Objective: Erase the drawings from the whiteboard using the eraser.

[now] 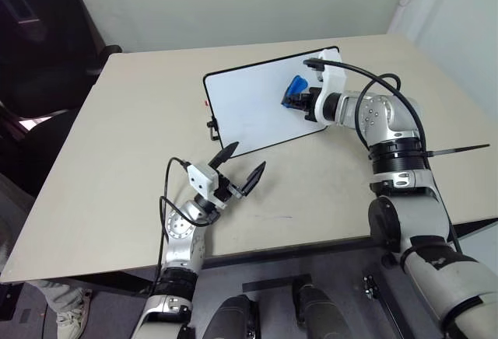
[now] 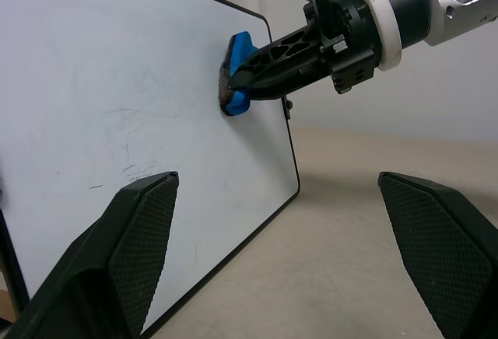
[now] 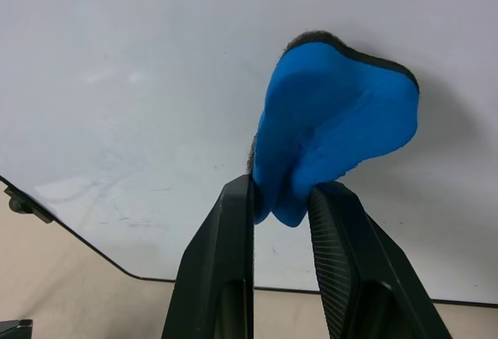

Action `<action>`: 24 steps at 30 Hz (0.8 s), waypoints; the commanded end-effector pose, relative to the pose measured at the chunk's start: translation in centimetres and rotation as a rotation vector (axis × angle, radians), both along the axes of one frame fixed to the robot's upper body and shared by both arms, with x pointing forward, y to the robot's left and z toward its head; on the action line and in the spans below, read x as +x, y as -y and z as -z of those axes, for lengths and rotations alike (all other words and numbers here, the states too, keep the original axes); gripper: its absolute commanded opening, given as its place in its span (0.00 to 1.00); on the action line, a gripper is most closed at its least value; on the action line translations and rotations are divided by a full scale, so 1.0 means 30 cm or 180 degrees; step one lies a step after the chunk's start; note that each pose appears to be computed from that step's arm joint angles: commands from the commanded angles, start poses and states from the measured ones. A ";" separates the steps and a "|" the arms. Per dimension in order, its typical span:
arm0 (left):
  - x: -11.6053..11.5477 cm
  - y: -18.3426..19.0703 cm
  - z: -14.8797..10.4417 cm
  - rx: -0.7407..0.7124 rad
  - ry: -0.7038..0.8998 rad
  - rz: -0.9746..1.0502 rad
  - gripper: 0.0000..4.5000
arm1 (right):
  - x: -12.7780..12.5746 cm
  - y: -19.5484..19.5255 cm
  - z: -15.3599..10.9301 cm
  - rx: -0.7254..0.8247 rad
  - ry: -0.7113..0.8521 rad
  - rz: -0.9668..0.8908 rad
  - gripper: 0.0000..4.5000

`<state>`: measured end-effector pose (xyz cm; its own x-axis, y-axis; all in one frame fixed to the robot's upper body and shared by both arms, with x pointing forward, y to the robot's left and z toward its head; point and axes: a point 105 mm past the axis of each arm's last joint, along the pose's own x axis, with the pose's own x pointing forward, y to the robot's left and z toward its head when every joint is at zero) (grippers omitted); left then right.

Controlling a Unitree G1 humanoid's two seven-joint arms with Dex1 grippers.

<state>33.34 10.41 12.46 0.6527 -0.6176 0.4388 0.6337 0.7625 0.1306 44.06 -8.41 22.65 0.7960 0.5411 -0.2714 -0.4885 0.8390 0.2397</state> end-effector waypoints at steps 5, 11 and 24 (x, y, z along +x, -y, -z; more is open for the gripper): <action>-0.010 0.004 -0.009 -0.0036 0.0063 -0.0006 1.00 | 0.043 0.090 0.077 -0.0115 0.0012 0.0327 0.22; -0.004 0.000 -0.015 -0.0017 0.0078 -0.0020 1.00 | 0.061 0.123 0.106 -0.0128 -0.0027 0.0468 0.22; 0.000 0.006 -0.011 -0.0018 0.0046 0.0015 1.00 | -0.040 -0.132 -0.041 0.0153 0.0136 -0.0298 0.22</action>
